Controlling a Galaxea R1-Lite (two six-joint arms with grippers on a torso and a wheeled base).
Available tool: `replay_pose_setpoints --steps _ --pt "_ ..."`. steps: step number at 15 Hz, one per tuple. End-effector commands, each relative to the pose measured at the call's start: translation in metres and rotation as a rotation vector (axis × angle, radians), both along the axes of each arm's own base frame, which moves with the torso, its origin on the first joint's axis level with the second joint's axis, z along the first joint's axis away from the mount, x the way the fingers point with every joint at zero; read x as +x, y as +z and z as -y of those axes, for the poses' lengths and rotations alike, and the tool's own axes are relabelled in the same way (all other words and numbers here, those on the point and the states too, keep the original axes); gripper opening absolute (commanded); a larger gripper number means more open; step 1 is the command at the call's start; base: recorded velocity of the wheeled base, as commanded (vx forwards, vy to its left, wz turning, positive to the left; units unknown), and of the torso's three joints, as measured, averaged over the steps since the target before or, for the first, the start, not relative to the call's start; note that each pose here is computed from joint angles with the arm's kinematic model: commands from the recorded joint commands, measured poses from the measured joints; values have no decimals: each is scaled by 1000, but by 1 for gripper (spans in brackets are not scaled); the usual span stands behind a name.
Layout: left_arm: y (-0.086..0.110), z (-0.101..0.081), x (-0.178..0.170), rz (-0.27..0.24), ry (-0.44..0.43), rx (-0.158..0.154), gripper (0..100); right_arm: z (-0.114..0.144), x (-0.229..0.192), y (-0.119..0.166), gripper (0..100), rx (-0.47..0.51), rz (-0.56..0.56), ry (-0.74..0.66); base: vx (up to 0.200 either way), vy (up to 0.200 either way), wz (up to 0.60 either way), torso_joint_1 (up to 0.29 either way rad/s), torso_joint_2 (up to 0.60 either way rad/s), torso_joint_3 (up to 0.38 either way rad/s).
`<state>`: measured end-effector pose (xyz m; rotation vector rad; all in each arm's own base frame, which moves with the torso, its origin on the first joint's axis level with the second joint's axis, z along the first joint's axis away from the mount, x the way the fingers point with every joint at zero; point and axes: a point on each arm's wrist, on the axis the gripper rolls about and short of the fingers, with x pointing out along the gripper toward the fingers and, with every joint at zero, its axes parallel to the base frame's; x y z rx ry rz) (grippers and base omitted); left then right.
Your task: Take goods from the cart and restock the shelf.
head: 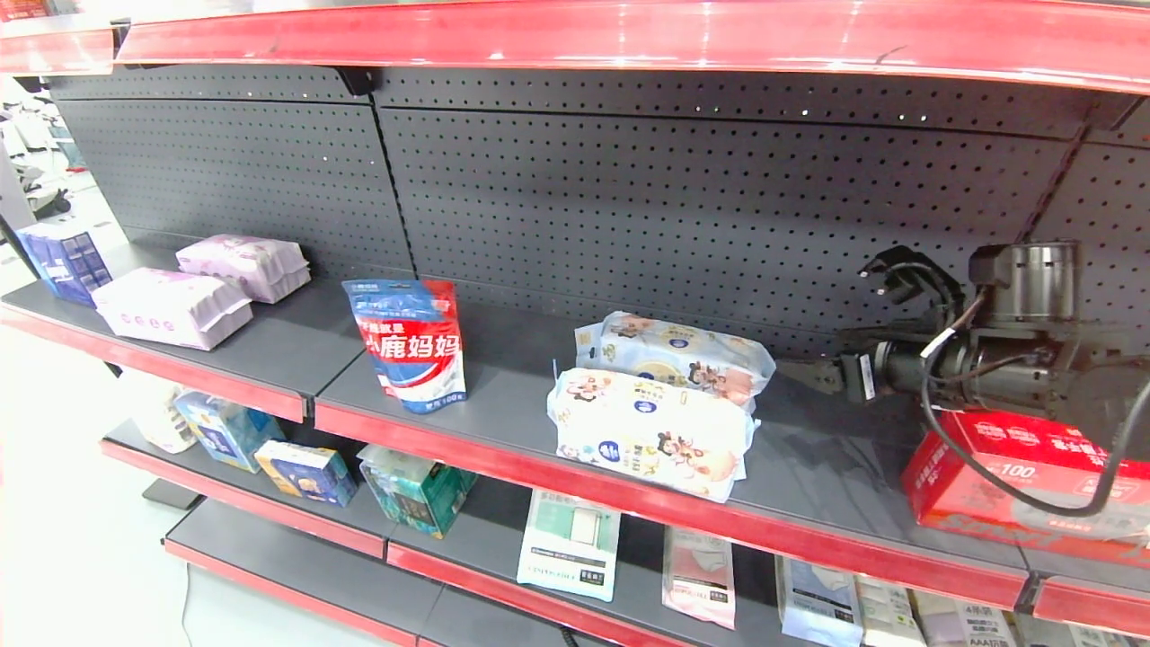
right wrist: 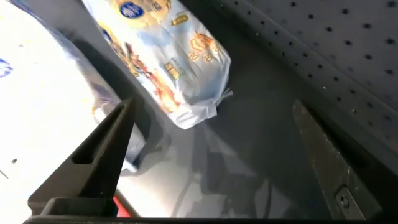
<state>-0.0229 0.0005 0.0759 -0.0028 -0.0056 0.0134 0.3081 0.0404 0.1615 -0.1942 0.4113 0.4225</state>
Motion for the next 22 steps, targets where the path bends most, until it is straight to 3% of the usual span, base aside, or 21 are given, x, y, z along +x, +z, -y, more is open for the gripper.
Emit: replay_pose_setpoints --steps 1,6,8,9,12,16,18,22 --pt "0 0 0 -1 0 0 100 8 -31 21 100 32 53 -44 0 0 0 0 0 0" --pt "0 0 0 -1 0 0 100 26 -123 57 100 130 213 -239 0 0 0 0 0 0" --pt "0 0 0 -1 0 0 100 37 -180 56 100 84 328 -359 0 0 0 0 0 0" --pt "0 0 0 -1 0 0 100 38 -189 54 100 73 341 -367 0 0 0 0 0 0" --pt "0 0 0 -1 0 0 100 42 -265 -8 100 49 348 -424 0 0 0 0 0 0" --pt "0 0 0 -1 0 0 100 40 -317 -59 100 63 396 -388 0 0 0 0 0 0" --pt "0 0 0 -1 0 0 100 40 -335 -77 100 84 421 -346 0 0 0 0 0 0" --pt "0 0 0 -1 0 0 100 39 -335 -79 100 124 418 -344 0 0 0 0 0 0"
